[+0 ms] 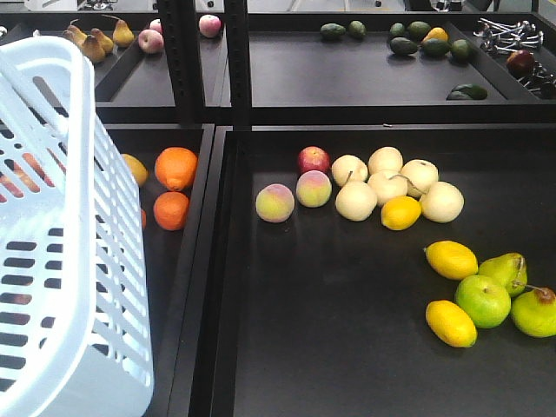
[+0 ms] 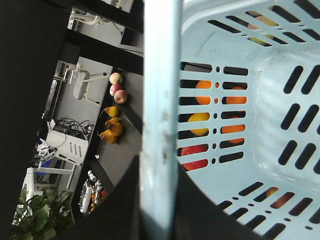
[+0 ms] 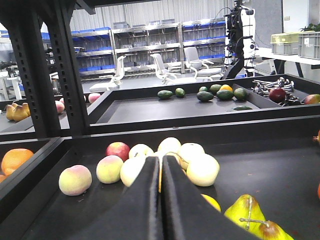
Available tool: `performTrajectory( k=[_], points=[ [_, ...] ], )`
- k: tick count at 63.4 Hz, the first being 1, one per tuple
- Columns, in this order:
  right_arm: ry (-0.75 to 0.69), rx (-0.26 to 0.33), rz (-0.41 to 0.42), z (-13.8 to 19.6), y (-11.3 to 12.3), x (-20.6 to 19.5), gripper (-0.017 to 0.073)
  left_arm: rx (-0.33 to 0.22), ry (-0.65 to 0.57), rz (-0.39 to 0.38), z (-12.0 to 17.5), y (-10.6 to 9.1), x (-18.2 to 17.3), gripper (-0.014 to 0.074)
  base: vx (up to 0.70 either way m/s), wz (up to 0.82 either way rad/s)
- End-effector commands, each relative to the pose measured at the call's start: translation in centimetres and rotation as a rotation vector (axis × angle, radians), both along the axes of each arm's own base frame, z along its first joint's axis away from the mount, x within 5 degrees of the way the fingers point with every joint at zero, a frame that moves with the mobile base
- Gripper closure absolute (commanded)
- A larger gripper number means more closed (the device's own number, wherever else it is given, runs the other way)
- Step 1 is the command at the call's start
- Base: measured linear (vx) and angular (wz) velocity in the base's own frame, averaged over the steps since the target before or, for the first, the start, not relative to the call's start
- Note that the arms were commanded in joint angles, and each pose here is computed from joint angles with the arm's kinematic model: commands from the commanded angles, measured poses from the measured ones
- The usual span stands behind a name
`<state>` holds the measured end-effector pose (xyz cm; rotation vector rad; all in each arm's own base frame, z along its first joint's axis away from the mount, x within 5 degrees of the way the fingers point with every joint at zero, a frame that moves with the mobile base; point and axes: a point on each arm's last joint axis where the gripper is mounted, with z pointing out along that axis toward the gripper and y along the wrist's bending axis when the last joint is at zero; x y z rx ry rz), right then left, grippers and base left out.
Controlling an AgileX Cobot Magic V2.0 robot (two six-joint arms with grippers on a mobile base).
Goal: Pick three apples into basket with both arms
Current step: 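Hold the basket raised beside the robot with the left gripper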
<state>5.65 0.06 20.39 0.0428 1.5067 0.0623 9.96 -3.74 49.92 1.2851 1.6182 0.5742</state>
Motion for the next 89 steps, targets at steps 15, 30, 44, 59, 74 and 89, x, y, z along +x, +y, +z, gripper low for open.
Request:
performTrajectory(
  k=[15, 30, 44, 59, 74, 89],
  points=[
    [-0.075, -0.004, 0.007, 0.27, 0.06, -0.11, 0.0568, -0.041, -0.100, -0.008, 1.40, 0.22, -0.09, 0.0601, 0.00, 0.00],
    [-0.075, -0.004, 0.007, 0.27, 0.06, -0.11, 0.0568, -0.041, -0.100, -0.008, 1.40, 0.22, -0.09, 0.0601, 0.00, 0.00],
    [-0.075, -0.004, 0.007, 0.27, 0.06, -0.11, 0.0568, -0.041, -0.100, -0.008, 1.40, 0.22, -0.09, 0.0601, 0.00, 0.00],
    [-0.075, -0.004, 0.007, 0.27, 0.06, -0.11, 0.0568, -0.041, -0.100, -0.008, 1.40, 0.22, -0.09, 0.0601, 0.00, 0.00],
    [-0.075, -0.004, 0.007, 0.27, 0.06, -0.11, 0.0568, -0.041, -0.100, -0.008, 1.40, 0.22, -0.09, 0.0601, 0.00, 0.00],
    [-0.075, -0.004, 0.007, 0.27, 0.06, -0.11, 0.0568, -0.041, -0.100, -0.008, 1.40, 0.22, -0.09, 0.0601, 0.00, 0.00]
  ],
)
